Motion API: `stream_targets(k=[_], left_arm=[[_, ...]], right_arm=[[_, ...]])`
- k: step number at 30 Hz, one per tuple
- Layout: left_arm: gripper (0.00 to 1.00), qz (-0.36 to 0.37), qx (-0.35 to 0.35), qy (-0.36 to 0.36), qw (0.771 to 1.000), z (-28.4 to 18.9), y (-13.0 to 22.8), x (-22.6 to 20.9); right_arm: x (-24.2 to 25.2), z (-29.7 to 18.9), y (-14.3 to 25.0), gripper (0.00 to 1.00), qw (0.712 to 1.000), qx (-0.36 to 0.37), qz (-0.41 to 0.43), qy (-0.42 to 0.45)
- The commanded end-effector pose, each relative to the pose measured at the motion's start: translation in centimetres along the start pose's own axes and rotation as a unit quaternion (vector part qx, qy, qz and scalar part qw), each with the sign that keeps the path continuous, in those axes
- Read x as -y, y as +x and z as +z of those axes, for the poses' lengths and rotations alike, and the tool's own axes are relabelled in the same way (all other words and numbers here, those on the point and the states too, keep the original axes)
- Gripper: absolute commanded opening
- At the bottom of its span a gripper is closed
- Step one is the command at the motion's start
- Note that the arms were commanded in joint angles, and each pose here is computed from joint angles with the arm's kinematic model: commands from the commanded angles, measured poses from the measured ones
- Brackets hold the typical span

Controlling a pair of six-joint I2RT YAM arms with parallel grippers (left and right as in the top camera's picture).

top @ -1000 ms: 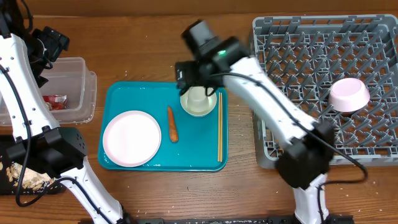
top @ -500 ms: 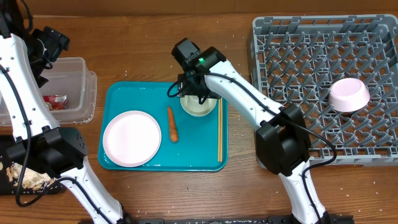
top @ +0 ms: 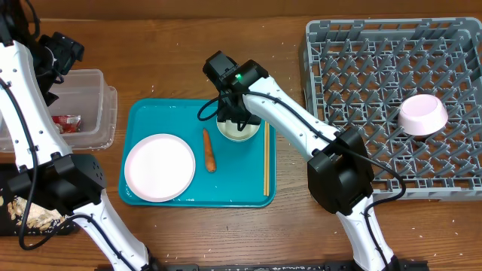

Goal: Sort waste into correct bins and load items into the dishwasher
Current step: 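Move the right gripper back to the white cup on the tray, then carry the white cup to the rack's right side with the right gripper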

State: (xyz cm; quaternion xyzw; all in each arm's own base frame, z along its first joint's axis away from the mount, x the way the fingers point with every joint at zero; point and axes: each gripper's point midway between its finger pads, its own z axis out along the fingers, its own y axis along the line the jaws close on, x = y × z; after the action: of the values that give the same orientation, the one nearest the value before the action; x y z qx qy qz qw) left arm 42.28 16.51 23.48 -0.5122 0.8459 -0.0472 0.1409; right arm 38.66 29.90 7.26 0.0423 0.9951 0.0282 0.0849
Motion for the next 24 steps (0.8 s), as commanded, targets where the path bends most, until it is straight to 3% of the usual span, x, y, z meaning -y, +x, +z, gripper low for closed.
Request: stream_targets(k=[1, 8, 12, 17, 24], left_arm=[[1.00, -0.005, -0.001, 0.001, 1.000, 0.0, 0.1, 0.2], [1.00, -0.005, -0.001, 0.001, 1.000, 0.0, 0.1, 0.2], [1.00, -0.005, -0.001, 0.001, 1.000, 0.0, 0.1, 0.2], [1.00, -0.005, -0.001, 0.001, 1.000, 0.0, 0.1, 0.2], [1.00, -0.005, -0.001, 0.001, 1.000, 0.0, 0.1, 0.2]], right_arm=[[0.8, -4.6, -1.6, 0.54, 0.999, 0.045, 0.016, 0.001], [7.0, -20.4, -5.8, 0.55, 0.979, 0.184, 0.069, -0.058], [19.1, -28.3, -6.3, 0.56, 0.951, 0.256, 0.173, -0.017], [33.6, -29.1, -3.2, 0.57, 0.917, 0.213, 0.326, 0.090], [43.3, -25.2, 0.3, 0.61, 0.872, 0.133, 0.445, 0.156]])
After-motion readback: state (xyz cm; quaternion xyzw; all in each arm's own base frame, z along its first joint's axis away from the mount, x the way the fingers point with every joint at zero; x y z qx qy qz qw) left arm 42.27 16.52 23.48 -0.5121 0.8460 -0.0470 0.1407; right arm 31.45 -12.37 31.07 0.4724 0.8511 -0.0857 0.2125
